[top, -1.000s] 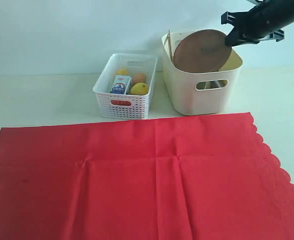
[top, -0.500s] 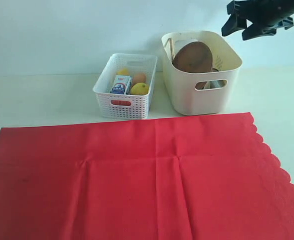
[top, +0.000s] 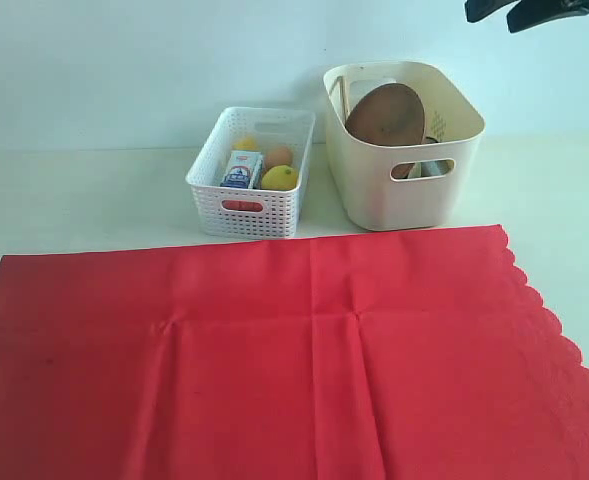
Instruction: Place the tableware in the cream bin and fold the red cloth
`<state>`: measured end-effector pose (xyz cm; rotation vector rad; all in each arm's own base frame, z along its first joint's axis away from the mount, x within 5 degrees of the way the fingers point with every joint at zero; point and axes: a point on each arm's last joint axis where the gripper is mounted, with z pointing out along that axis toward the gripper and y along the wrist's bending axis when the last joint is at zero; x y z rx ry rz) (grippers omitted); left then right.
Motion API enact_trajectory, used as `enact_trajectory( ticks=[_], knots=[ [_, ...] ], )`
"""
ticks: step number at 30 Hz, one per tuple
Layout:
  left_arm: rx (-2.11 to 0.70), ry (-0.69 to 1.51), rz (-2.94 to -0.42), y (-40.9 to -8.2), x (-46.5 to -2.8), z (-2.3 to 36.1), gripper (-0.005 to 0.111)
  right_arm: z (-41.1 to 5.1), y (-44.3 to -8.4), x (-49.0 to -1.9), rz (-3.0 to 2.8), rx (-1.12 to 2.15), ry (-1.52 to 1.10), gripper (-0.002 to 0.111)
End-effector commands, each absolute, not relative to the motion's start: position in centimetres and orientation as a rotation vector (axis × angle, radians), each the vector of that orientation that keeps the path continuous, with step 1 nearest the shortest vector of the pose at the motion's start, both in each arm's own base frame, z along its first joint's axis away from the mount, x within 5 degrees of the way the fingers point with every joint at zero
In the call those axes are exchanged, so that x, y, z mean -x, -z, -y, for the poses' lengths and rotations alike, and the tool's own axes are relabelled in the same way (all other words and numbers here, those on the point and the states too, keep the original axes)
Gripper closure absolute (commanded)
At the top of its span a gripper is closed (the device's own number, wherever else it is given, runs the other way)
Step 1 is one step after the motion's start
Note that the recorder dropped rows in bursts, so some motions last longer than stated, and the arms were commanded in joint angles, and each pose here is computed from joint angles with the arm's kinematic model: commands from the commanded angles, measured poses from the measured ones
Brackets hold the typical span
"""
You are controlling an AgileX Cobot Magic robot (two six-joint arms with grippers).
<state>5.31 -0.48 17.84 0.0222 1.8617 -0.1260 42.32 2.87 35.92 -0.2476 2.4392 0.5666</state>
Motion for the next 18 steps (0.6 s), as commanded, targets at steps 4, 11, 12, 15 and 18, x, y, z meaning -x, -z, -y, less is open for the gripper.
enact_trajectory(
  ticks=[4, 11, 12, 15, 18],
  knots=[
    [-0.021, 0.143, -1.842, -18.1, -5.3, 0.5, 0.107, -2.8, -38.6, -38.2, -2.400, 0.236, -0.545, 0.053],
    [-0.021, 0.143, -1.842, -18.1, -5.3, 0.5, 0.107, -2.8, -39.2, -33.7, -2.366, 0.210, -0.517, 0.053],
    [-0.021, 0.143, -1.842, -18.1, -5.3, 0.5, 0.107, -2.8, -39.2, -33.2, -2.362, 0.205, -0.515, 0.053],
    [-0.021, 0.143, -1.842, -18.1, -5.3, 0.5, 0.107, -2.8, -39.4, -31.6, -2.343, 0.192, -0.505, 0.053],
    [-0.021, 0.143, -1.842, -18.1, -5.3, 0.5, 0.107, -2.8, -39.2, -29.1, -2.317, 0.198, -0.481, 0.053]
  ],
)
